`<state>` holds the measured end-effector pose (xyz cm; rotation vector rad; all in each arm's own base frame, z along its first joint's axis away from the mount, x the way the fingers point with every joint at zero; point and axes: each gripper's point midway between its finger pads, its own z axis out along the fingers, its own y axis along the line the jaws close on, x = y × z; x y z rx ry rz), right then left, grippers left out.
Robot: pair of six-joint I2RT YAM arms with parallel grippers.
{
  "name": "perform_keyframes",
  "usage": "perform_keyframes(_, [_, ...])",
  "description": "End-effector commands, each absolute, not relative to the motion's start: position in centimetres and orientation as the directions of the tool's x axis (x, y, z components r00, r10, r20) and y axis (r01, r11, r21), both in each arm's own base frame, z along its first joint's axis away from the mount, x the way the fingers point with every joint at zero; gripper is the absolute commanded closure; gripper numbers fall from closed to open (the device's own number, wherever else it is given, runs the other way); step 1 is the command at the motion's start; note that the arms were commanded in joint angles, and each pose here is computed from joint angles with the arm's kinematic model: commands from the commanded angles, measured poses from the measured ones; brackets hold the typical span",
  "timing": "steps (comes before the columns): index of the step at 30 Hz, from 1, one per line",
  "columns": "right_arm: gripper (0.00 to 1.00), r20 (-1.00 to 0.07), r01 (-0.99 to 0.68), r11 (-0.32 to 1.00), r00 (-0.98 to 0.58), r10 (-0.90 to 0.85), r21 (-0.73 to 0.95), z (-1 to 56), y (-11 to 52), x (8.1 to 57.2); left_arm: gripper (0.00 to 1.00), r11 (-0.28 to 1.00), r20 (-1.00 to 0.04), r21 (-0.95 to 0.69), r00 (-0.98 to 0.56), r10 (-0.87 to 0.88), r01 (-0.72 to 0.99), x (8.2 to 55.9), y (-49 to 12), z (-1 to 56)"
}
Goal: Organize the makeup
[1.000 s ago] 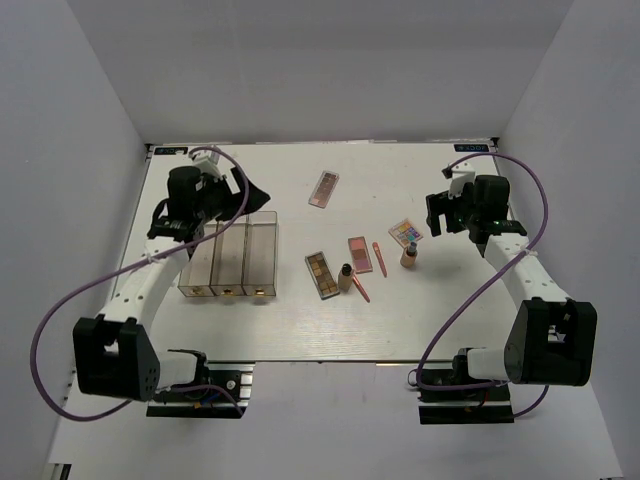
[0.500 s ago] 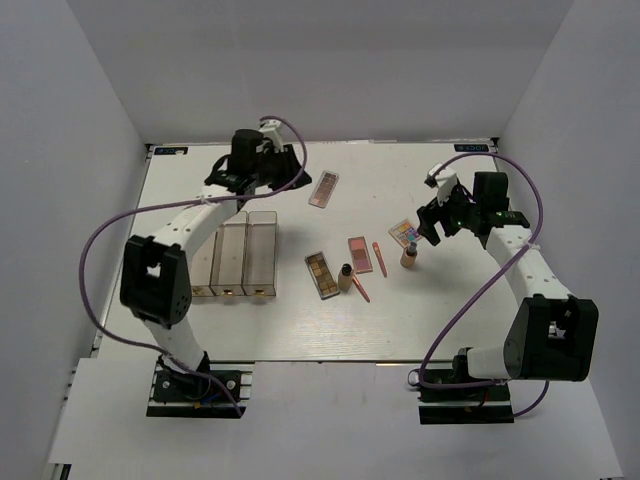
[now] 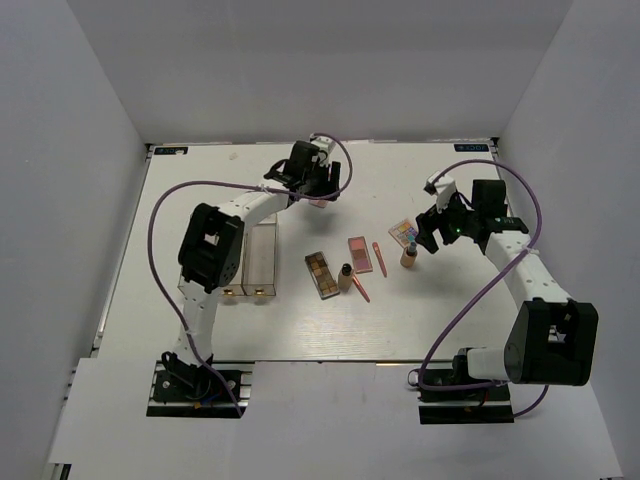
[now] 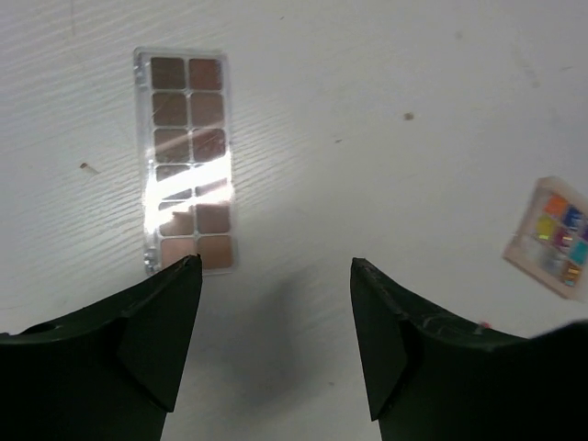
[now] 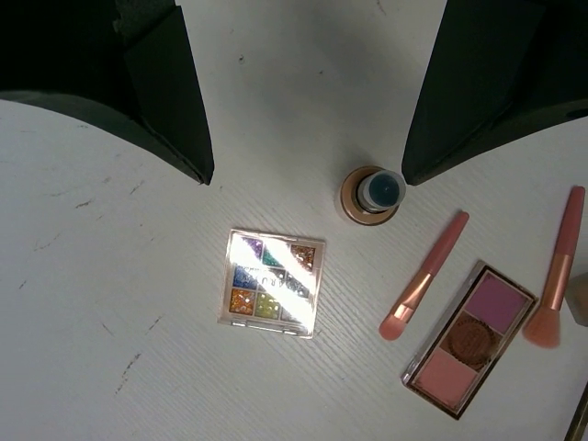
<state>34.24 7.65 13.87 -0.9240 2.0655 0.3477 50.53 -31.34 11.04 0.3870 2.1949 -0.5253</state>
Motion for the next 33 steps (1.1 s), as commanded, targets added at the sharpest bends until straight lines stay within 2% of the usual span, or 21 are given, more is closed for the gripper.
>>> perform_keyframes(1, [0.11,-0.823,-0.691,0.718,-0.36,-0.44,-0.082,15.6,8.0,34.8,0.24,0.926,-0.853,-0.088,-0.508,0.12,0.366,53.8,-29.2,12.7])
perform_keyframes(7, [0.11,-0.823,-0.661,0.747,-0.38,-0.423,-0.079,15.4,7.6,35.0,0.19,0.925,-0.881,0.015,-0.432,0.191,0.379,55.9,-29.1,11.2])
perform_keyframes(13, [0.11,-0.821,-0.652,0.755,-0.392,-0.415,-0.07,15.0,7.5,34.9,0.17,0.913,-0.863,0.027,-0.452,0.227,0.408,57.4,-30.2,9.3])
perform_keyframes(27, [0.11,-0.817,-0.638,0.768,-0.41,-0.405,-0.06,14.5,7.3,35.4,0.16,0.891,-0.826,-0.006,-0.504,0.251,0.454,56.2,-31.4,5.9])
perform_keyframes(33, [0.11,-0.821,-0.634,0.771,-0.408,-0.4,-0.06,14.6,7.4,35.5,0.17,0.904,-0.796,0.028,-0.537,0.278,0.427,55.5,-30.7,3.9])
